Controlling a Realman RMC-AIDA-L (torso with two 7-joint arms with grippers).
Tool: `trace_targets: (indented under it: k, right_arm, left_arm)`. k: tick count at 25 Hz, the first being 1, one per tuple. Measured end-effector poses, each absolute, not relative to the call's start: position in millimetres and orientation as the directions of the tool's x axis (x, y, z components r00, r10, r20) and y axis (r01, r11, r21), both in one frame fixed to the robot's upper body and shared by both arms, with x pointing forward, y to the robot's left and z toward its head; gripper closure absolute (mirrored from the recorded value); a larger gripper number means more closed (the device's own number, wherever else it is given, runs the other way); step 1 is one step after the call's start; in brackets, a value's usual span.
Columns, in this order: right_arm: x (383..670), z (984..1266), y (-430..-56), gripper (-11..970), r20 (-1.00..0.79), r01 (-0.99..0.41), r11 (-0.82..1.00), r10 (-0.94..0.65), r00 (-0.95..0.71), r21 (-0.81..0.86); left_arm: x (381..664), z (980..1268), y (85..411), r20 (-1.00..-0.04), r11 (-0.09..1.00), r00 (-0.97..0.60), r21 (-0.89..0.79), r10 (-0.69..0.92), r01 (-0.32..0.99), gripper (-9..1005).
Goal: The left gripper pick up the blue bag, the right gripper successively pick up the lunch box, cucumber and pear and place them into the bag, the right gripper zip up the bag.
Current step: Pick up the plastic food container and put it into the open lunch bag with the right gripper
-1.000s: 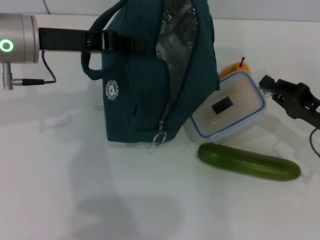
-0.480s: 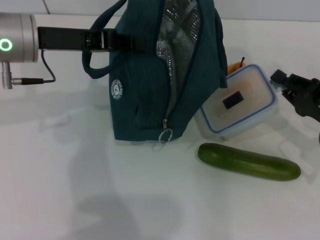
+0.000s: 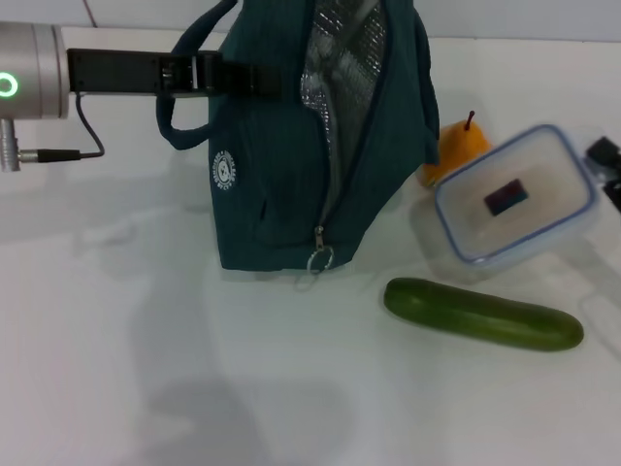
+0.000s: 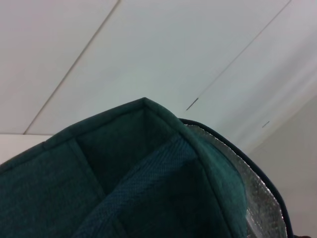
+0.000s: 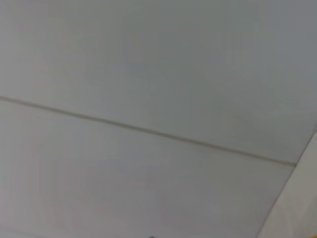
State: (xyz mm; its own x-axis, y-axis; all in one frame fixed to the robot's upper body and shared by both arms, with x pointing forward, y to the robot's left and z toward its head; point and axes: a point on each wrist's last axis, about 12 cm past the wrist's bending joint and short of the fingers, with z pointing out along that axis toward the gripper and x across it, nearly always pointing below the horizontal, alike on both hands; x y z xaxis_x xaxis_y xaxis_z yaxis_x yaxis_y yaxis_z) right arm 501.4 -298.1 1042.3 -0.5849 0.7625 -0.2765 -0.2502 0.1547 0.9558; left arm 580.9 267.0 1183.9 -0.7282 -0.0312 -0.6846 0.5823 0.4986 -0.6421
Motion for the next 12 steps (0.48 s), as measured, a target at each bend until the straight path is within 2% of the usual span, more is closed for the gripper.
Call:
trace_targets:
  k: [12]
  right_arm:
    - [470.9, 1045.6, -325.1, 863, -0.208, -0.291, 0.069, 0.853, -0.479, 0.954]
  left_arm:
    - [580.5, 1175.7, 270.6, -0.664, 0.491, -0.746, -0.67, -0.06, 0.557, 954]
